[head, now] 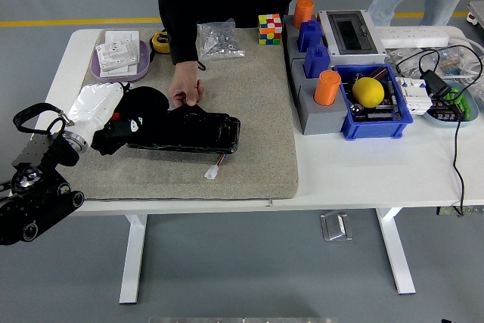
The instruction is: Pick the rag up,wipe the panel,place it on the desk
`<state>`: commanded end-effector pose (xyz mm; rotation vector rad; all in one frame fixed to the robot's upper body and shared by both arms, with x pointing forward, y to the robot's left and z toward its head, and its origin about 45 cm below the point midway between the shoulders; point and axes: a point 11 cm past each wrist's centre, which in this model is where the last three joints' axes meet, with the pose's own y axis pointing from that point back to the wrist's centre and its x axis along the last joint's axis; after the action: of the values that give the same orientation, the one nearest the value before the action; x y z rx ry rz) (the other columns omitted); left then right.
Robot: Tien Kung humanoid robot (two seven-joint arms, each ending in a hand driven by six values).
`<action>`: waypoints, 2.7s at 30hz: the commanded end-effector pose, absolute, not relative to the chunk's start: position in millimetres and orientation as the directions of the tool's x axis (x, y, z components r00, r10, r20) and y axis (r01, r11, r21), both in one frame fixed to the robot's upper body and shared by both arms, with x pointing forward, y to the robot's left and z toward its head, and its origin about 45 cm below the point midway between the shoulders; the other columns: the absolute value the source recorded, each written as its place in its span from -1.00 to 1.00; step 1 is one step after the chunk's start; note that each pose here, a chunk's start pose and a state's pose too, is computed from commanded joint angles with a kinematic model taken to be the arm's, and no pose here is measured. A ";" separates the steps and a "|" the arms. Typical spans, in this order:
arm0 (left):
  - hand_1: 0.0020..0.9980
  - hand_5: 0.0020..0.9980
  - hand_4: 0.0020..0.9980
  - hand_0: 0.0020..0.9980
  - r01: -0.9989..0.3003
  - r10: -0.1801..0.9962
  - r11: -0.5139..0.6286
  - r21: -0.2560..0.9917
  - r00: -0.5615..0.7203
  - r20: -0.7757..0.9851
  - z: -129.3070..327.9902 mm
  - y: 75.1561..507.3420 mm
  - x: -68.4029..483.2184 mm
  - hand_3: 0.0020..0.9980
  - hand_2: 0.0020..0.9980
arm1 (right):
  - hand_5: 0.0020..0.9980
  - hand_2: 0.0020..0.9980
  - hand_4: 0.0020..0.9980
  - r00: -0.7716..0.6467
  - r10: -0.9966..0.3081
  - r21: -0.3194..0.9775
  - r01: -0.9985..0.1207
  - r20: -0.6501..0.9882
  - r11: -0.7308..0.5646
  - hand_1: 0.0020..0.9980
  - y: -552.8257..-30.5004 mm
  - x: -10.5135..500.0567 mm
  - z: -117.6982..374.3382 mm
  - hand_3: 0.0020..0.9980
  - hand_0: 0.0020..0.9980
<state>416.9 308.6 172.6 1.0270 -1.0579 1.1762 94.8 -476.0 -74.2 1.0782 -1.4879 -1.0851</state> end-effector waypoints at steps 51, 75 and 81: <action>-0.65 -0.81 -0.05 -0.46 -0.909 0.185 0.405 0.096 0.184 0.965 168.2 174.6 399.5 0.09 0.12 | 0.03 0.43 1.00 -0.121 -0.969 0.967 -0.112 0.214 0.227 0.31 -484.7 98.0 -69.3 0.32 0.58; -0.65 -0.81 -0.05 -0.46 -0.908 0.183 0.411 0.079 0.168 0.969 175.6 170.2 400.2 0.09 0.12 | 0.03 0.43 1.00 -0.127 -0.970 0.969 -0.111 0.208 0.222 0.31 -482.4 96.7 -70.7 0.32 0.58; -0.65 -0.81 -0.05 -0.46 -0.922 0.181 0.378 0.081 0.159 0.971 174.5 185.0 404.1 0.09 0.13 | 0.03 0.43 1.00 -0.130 -0.970 0.969 -0.112 0.205 0.220 0.31 -481.2 97.0 -71.2 0.32 0.58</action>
<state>404.1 185.0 174.5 0.8412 -1.1252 0.9383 97.0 -481.2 -71.2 1.0783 -1.4827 -1.0689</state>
